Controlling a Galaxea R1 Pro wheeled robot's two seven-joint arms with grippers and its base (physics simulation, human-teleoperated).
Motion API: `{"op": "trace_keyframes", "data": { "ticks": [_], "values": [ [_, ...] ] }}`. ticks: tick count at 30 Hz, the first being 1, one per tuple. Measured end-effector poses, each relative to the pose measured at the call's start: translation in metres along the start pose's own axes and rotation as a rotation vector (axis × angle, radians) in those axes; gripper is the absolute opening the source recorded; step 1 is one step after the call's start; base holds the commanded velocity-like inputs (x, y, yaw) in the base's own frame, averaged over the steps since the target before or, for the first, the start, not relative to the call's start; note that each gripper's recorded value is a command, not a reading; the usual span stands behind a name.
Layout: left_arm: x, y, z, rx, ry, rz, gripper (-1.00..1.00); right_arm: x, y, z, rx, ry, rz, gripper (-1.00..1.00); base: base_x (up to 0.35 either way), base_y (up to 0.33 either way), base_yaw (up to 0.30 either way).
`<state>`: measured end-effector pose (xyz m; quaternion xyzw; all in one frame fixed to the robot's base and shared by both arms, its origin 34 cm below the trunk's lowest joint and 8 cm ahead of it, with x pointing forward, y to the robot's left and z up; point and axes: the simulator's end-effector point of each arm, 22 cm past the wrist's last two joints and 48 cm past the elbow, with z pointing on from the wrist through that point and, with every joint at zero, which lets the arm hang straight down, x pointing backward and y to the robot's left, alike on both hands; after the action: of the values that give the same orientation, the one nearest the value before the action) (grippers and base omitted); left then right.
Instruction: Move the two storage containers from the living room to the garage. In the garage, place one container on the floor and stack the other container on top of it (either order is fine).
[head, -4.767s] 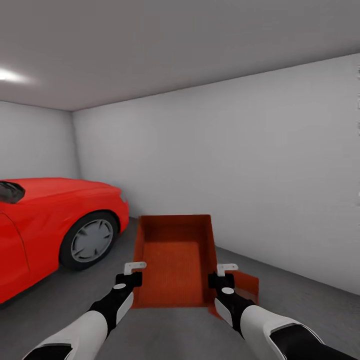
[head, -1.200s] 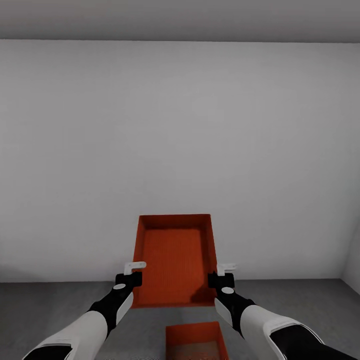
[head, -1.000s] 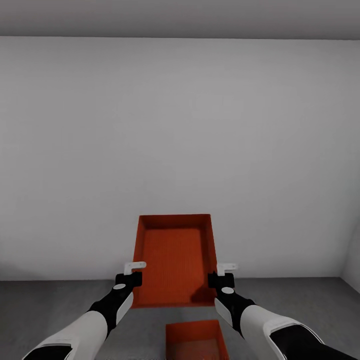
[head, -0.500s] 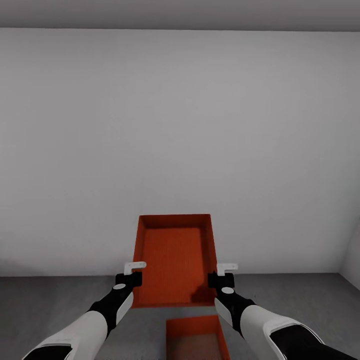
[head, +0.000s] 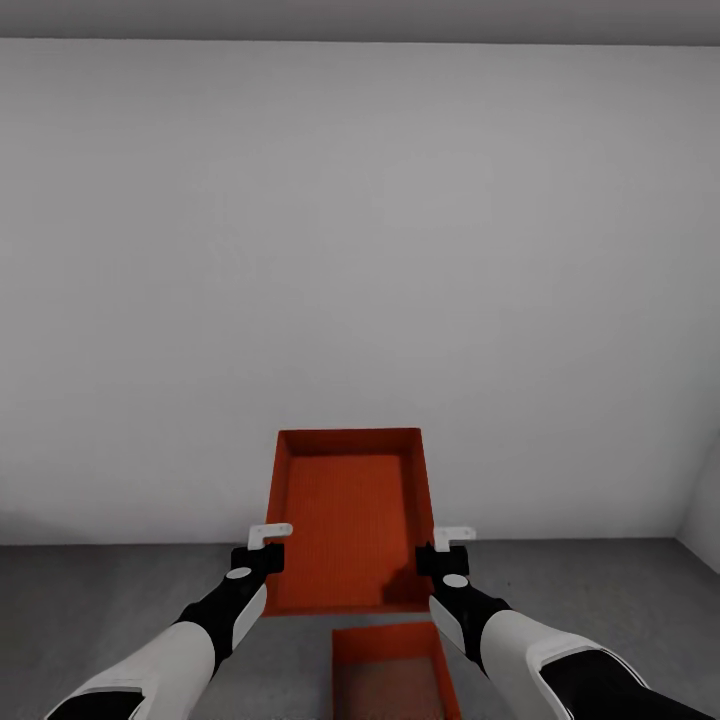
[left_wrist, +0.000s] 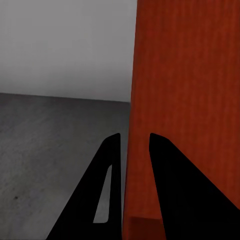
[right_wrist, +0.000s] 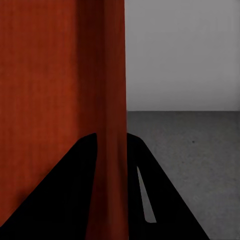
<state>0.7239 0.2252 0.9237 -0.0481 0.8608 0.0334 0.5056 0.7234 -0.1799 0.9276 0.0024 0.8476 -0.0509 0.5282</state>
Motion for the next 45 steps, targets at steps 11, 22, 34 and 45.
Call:
{"op": "trace_keyframes", "data": {
  "ticks": [11,22,34,45],
  "values": [
    [0.010,0.000,0.004,-0.001,0.017,0.002,-1.00,0.010,0.001,0.004,-0.001,0.017,-0.001,-1.00,0.000,0.000,0.000],
    [0.020,0.000,0.008,-0.002,0.035,0.004,-1.00,0.020,0.002,0.007,-0.002,0.035,-0.003,-1.00,0.000,0.000,0.000],
    [0.031,0.000,0.012,-0.003,0.054,0.006,-1.00,0.031,0.002,0.011,-0.003,0.054,-0.005,-1.00,0.000,0.000,0.000],
    [0.041,0.000,0.016,-0.003,0.071,0.008,-1.00,0.041,0.003,0.014,-0.004,0.071,-0.006,-1.00,0.000,0.000,0.000]
  ]
}}
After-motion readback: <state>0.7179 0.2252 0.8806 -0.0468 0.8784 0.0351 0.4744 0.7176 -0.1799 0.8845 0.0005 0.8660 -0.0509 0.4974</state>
